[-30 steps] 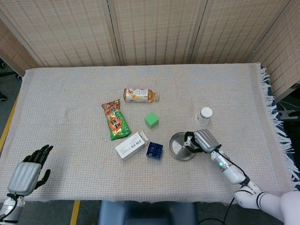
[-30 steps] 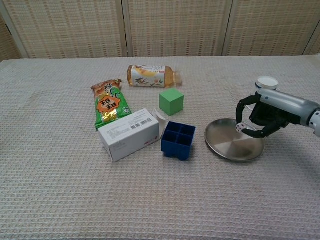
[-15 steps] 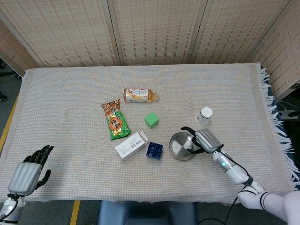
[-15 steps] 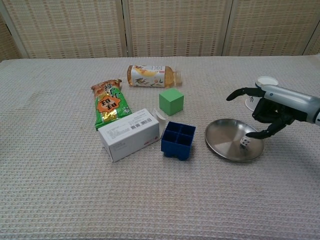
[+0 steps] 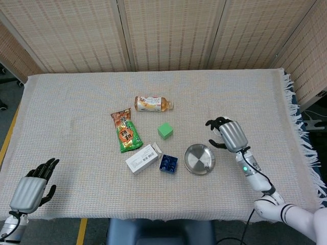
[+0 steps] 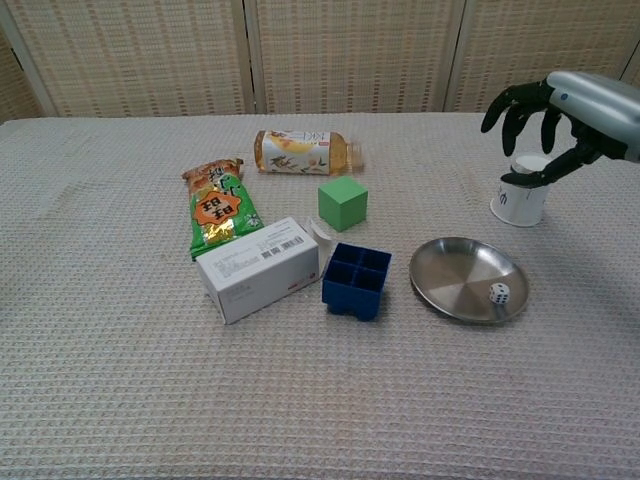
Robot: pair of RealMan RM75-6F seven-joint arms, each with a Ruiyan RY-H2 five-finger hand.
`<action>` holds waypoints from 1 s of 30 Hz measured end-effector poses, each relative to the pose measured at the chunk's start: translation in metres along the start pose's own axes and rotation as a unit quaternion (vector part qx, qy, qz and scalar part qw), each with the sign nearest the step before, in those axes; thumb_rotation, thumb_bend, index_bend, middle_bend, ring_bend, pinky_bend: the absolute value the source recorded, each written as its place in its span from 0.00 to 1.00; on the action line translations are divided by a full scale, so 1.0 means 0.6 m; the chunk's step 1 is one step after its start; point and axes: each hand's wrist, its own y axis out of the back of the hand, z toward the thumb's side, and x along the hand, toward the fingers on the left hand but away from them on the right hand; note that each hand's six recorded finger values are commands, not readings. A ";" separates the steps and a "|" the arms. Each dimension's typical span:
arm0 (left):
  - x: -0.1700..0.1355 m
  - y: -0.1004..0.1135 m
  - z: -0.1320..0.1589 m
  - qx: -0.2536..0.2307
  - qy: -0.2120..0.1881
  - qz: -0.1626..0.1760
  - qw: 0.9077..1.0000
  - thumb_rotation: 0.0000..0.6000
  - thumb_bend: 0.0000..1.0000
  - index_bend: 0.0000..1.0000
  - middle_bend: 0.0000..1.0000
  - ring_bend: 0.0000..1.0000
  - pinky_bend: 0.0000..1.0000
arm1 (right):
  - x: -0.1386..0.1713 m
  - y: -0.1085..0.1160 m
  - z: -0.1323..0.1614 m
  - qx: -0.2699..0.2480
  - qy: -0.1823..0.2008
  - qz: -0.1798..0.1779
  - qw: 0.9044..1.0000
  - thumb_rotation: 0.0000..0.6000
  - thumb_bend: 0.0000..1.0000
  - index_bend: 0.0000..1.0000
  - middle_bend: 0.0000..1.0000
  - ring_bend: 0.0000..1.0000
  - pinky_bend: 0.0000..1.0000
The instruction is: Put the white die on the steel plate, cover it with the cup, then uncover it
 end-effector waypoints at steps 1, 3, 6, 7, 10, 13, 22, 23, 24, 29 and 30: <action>0.000 0.000 0.000 0.000 0.000 0.000 1.000 1.00 0.45 0.04 0.07 0.16 0.35 | -0.007 0.006 0.000 0.009 -0.006 -0.004 1.000 1.00 0.07 0.16 0.15 0.00 0.10; 0.000 0.000 0.000 0.000 0.000 -0.001 1.000 1.00 0.45 0.04 0.07 0.16 0.35 | -0.023 0.017 -0.004 0.023 -0.023 -0.011 0.999 1.00 0.07 0.13 0.12 0.00 0.10; 0.000 0.000 0.000 -0.001 0.001 -0.001 1.000 1.00 0.45 0.04 0.07 0.16 0.35 | -0.044 0.023 -0.013 0.029 -0.050 -0.008 0.998 1.00 0.07 0.11 0.12 0.00 0.10; 0.000 -0.001 0.000 -0.001 0.001 -0.002 1.000 1.00 0.45 0.04 0.07 0.16 0.35 | -0.049 0.022 -0.016 0.030 -0.057 -0.004 0.998 1.00 0.07 0.11 0.12 0.00 0.10; 0.000 -0.001 0.000 -0.001 0.001 -0.002 1.000 1.00 0.45 0.04 0.07 0.16 0.35 | -0.061 0.015 -0.026 0.025 -0.077 0.013 0.997 1.00 0.07 0.11 0.12 0.00 0.10; 0.000 0.000 0.000 -0.001 0.000 -0.002 1.000 1.00 0.45 0.04 0.07 0.17 0.35 | -0.068 0.003 -0.037 0.019 -0.094 0.035 0.995 1.00 0.07 0.11 0.12 0.00 0.10; -0.001 0.002 -0.006 -0.005 0.007 -0.002 1.000 1.00 0.45 0.04 0.07 0.17 0.35 | -0.073 -0.041 -0.072 -0.011 -0.130 0.093 0.987 1.00 0.07 0.12 0.12 0.00 0.11; -0.001 0.002 -0.005 -0.005 0.007 -0.001 1.000 1.00 0.45 0.04 0.07 0.17 0.35 | -0.073 -0.045 -0.077 -0.010 -0.134 0.096 0.986 1.00 0.07 0.12 0.12 0.00 0.11; -0.001 0.002 -0.005 -0.005 0.007 -0.001 1.000 1.00 0.45 0.04 0.07 0.17 0.35 | -0.073 -0.048 -0.081 -0.009 -0.137 0.098 0.986 1.00 0.07 0.12 0.12 0.00 0.12; -0.002 0.001 -0.004 -0.003 0.005 -0.003 1.000 1.00 0.45 0.04 0.08 0.17 0.35 | -0.070 -0.072 -0.101 -0.014 -0.154 0.112 0.982 1.00 0.07 0.12 0.12 0.00 0.15; -0.001 0.001 -0.004 -0.002 0.005 -0.004 1.000 1.00 0.45 0.04 0.07 0.17 0.35 | -0.069 -0.076 -0.104 -0.016 -0.157 0.115 0.981 1.00 0.07 0.13 0.12 0.00 0.17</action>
